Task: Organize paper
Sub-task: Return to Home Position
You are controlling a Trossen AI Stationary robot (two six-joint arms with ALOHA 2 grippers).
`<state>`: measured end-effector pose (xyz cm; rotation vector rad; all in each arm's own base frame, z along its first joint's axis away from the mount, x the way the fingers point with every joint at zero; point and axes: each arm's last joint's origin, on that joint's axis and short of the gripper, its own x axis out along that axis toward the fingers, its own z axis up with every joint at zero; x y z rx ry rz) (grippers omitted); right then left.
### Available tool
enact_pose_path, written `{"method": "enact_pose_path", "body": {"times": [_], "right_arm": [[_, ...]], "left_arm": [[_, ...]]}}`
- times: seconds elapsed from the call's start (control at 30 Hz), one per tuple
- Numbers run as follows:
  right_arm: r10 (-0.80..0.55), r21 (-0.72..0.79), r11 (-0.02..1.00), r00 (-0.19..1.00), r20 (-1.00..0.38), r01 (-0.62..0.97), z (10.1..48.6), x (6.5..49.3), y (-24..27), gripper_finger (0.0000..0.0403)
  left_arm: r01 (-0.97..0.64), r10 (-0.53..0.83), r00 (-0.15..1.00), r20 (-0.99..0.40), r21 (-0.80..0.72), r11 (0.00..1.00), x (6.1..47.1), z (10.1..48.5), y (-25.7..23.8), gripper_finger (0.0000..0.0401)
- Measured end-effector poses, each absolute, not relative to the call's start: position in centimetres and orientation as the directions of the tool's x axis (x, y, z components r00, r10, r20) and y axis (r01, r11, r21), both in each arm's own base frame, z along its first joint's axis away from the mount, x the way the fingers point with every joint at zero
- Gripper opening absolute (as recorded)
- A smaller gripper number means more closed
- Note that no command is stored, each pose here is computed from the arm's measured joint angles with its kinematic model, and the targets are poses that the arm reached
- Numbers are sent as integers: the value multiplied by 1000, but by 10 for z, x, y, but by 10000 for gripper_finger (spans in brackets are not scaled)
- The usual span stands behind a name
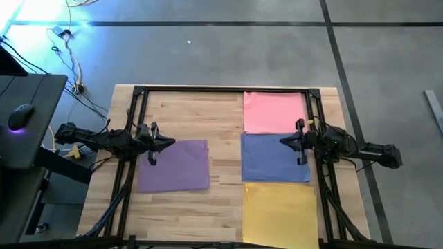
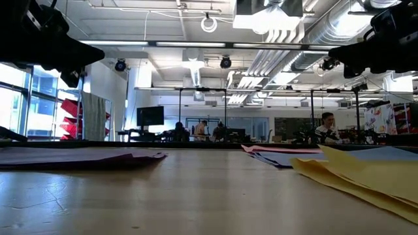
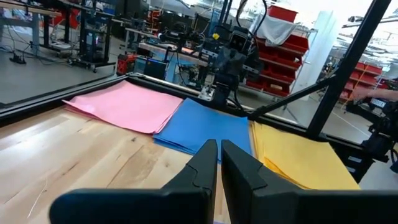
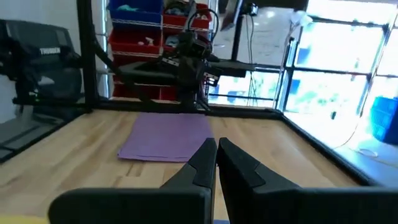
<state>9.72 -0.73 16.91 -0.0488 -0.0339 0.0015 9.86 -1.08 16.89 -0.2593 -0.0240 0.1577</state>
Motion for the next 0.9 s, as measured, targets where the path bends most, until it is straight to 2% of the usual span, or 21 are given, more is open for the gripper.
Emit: {"method": "enact_pose_path", "body": {"times": [0.23, 0.77, 0.9], "right_arm": [[6, 47, 999, 1000, 16, -6, 168, 98, -7, 0], [6, 51, 999, 1000, 16, -7, 168, 98, -7, 0], [6, 51, 999, 1000, 16, -7, 168, 98, -7, 0]], "left_arm": [[-152, 159, 987, 3, -257, 954, 99, 169, -11, 0], [-153, 159, 987, 3, -257, 954, 99, 169, -11, 0], [-123, 125, 992, 13, -97, 988, 99, 169, -12, 0]]}}
